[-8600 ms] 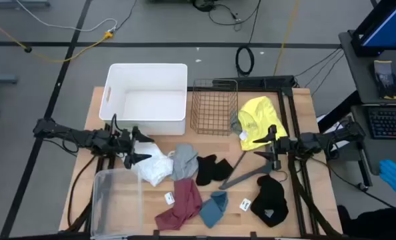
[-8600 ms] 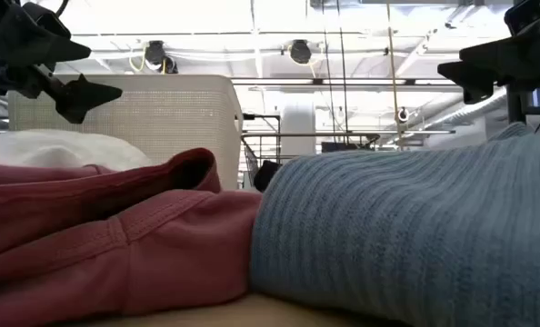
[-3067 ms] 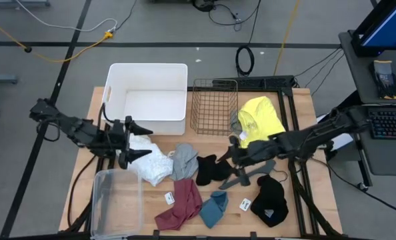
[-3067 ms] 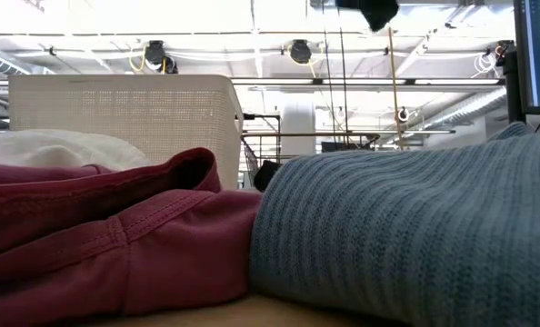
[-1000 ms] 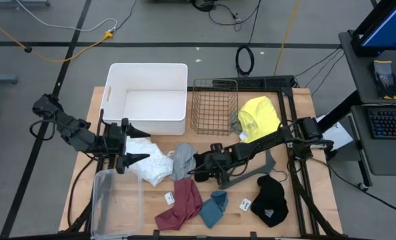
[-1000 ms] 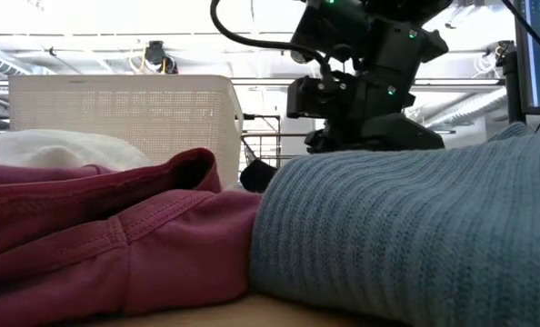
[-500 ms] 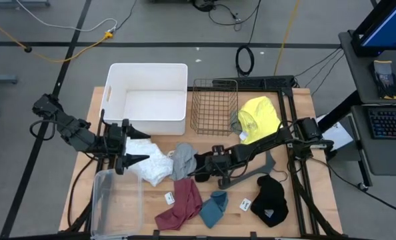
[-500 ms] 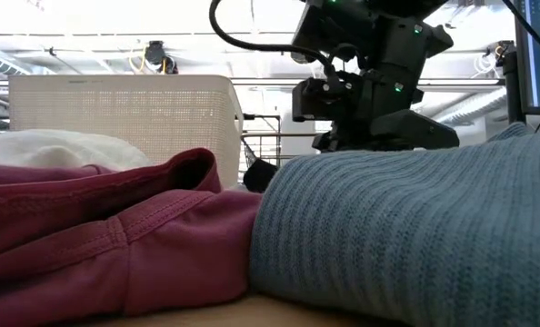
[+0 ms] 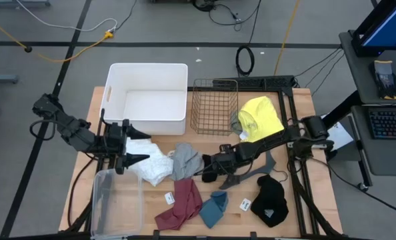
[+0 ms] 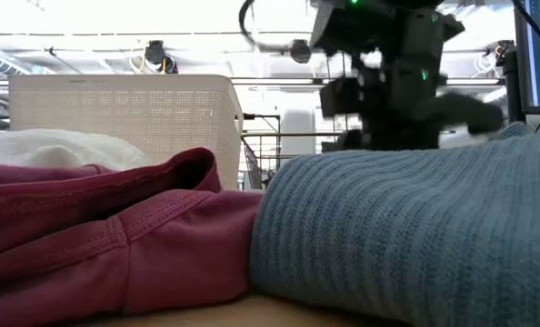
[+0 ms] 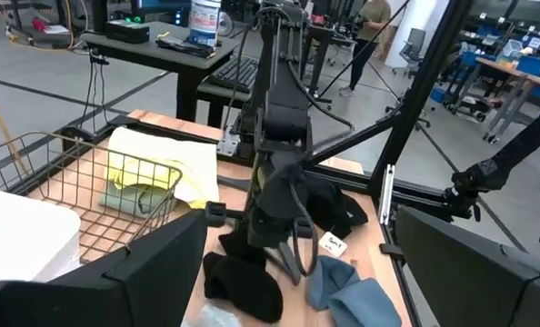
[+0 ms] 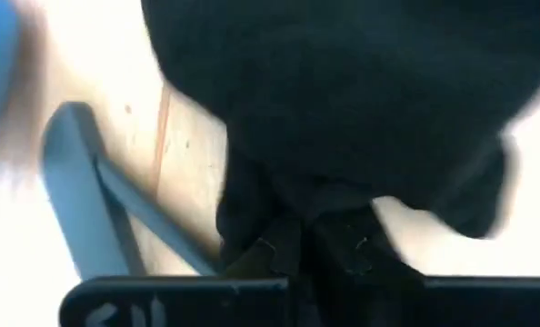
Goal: Pick & Place Cloths
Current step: Put the black sock into the transparent bin
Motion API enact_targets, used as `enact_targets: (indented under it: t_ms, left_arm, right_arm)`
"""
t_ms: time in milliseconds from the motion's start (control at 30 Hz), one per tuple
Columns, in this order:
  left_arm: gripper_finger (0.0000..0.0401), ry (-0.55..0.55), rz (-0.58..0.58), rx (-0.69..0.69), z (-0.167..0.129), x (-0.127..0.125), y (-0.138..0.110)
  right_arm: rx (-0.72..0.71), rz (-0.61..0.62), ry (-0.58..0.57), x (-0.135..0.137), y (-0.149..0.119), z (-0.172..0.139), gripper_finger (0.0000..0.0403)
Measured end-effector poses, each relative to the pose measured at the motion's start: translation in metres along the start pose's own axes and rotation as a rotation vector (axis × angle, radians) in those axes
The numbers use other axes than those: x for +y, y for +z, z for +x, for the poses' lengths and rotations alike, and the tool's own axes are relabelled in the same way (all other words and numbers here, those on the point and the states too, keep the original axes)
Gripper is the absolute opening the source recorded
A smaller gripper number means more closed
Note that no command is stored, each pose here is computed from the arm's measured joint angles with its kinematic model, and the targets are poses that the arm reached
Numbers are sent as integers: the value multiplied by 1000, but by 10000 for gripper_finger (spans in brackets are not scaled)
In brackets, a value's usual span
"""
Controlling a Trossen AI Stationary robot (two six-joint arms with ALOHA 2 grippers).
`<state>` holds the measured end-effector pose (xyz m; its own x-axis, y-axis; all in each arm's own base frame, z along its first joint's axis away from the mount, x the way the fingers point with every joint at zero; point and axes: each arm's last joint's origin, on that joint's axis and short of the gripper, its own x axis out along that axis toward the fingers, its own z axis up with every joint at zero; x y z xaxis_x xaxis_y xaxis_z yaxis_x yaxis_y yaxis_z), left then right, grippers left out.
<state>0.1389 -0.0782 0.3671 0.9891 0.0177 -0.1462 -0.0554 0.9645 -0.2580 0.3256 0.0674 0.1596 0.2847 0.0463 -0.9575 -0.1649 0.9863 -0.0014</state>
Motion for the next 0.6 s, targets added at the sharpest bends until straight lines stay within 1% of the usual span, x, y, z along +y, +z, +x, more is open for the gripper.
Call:
enact_targets:
  t_ms: [133, 200, 300, 467, 600]
  left_arm:
    - [363, -17, -7, -47, 6, -6, 4]
    - [363, -23, 6, -70, 11, -10, 5]
    - [363, -30, 28, -97, 21, -18, 4]
    - [363, -36, 95, -141, 41, -31, 1]
    - [363, -42, 148, -212, 57, -43, -1]
  right_arm:
    - [-146, 5, 23, 0, 6, -37, 2]
    - [-212, 9, 29, 0, 7, -53, 1]
    - [-349, 38, 40, 0, 9, -83, 1]
    - [-561, 60, 55, -1, 8, -128, 1]
    - [-754, 56, 90, 0, 5, -164, 1]
